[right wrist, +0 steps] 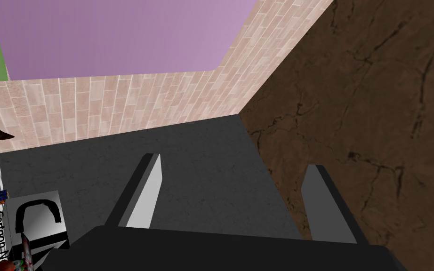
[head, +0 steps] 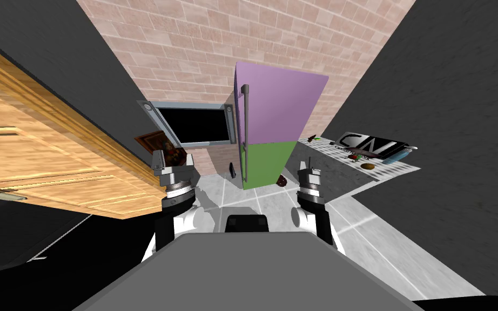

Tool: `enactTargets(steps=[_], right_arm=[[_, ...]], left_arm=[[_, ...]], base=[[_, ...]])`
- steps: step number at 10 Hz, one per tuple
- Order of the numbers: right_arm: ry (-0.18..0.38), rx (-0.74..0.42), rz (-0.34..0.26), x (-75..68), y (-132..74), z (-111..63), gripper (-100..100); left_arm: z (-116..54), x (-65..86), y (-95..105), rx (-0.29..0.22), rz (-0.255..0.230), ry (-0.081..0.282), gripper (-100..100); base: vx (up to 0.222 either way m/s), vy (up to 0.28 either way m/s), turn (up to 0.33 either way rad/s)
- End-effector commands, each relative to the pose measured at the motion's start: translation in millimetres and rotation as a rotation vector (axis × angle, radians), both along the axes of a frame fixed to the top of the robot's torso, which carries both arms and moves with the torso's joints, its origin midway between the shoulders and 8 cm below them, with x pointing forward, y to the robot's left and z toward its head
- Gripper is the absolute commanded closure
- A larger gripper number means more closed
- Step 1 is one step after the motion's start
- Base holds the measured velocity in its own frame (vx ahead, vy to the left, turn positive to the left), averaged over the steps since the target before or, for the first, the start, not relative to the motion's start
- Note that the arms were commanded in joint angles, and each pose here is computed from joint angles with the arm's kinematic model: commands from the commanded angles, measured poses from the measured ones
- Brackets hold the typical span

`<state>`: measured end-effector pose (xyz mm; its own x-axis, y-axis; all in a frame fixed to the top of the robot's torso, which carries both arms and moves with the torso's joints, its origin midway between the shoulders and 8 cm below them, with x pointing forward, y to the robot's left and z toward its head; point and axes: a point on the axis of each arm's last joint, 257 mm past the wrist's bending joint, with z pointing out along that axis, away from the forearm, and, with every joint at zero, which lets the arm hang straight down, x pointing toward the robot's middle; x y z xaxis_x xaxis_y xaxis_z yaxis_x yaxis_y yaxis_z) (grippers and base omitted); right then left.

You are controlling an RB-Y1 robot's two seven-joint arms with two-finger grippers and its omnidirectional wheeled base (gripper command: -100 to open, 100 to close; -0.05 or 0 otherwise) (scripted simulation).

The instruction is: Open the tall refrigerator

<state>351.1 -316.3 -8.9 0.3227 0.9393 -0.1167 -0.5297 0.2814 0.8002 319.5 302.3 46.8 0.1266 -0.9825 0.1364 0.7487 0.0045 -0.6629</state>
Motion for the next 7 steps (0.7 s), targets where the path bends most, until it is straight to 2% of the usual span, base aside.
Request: enactTargets(steps=[1,7], right_arm=[[0.000,0.000,0.000,0.0,0.0,0.0,0],[0.000,0.000,0.000,-0.1,0.0,0.2,0]], left_arm=[[0.0,0.0,0.0,0.000,0.000,0.000,0],[0.1,-0.1,0.0,0.000,0.000,0.000,0]], base=[[0.000,0.000,0.000],[0.000,0.000,0.000]])
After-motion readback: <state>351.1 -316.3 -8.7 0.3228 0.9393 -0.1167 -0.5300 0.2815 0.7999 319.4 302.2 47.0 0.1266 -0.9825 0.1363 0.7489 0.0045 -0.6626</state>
